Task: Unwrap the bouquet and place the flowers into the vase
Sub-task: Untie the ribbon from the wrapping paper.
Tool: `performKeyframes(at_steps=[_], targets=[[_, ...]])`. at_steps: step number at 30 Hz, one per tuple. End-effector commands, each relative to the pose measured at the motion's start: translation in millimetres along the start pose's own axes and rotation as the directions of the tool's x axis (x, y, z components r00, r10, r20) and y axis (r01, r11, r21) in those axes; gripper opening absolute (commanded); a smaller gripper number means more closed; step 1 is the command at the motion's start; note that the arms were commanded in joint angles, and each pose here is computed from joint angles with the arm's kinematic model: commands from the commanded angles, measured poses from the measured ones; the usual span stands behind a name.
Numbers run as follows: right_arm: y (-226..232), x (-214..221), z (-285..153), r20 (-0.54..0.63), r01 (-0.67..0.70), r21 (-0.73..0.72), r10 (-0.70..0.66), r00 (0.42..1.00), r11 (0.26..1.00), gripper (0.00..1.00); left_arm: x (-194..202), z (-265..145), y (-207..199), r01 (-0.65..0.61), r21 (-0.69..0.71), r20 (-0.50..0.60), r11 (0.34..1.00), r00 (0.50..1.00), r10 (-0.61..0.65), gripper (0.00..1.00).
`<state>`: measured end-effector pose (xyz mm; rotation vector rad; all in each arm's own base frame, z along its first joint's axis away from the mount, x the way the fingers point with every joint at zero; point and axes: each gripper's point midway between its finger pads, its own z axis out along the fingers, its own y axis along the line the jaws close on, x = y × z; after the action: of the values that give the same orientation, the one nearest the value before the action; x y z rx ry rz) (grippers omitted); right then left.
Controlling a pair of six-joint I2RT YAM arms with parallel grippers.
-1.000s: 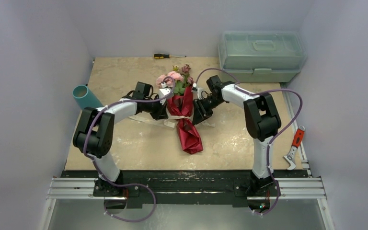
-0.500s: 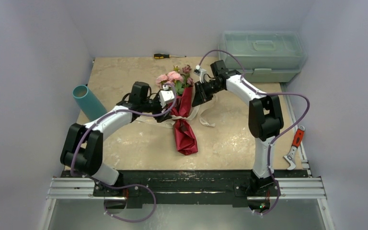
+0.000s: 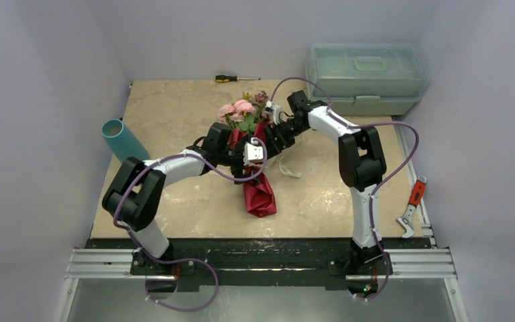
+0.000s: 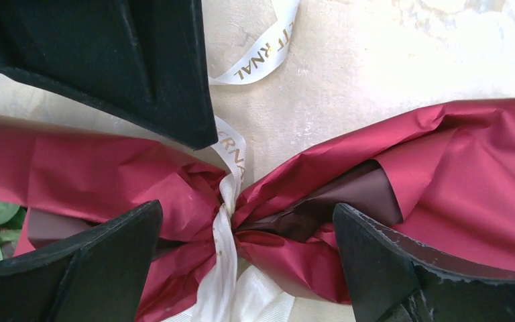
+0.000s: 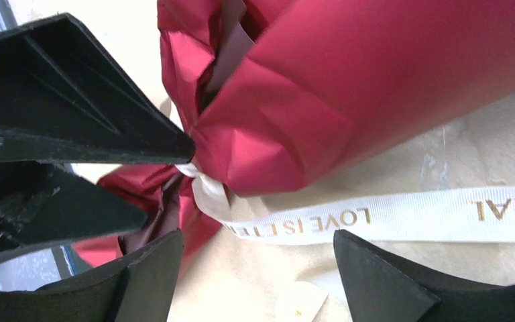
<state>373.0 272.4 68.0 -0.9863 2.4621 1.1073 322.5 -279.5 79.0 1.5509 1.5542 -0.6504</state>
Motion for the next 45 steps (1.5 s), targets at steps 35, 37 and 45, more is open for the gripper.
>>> performKeyframes(at_steps=[35,37,45], targets=[[22.3,-9.9,-31.1,0.061,-0.026,-0.156,0.036,0.997,0.987,0.0,55.3,14.2,-0.1,-0.072,0.065,-0.189,0.995,0.978,0.083,1.0],[20.2,-22.3,-48.7,0.122,-0.042,-0.134,0.058,0.991,0.99,0.0,59.0,12.5,-1.7,-0.067,0.081,-0.21,0.994,0.974,0.082,1.0],[24.4,-27.6,-76.5,0.178,-0.038,-0.125,0.06,0.982,0.991,0.0,74.2,9.2,-7.7,-0.062,0.128,-0.271,0.99,0.958,0.095,1.0]])
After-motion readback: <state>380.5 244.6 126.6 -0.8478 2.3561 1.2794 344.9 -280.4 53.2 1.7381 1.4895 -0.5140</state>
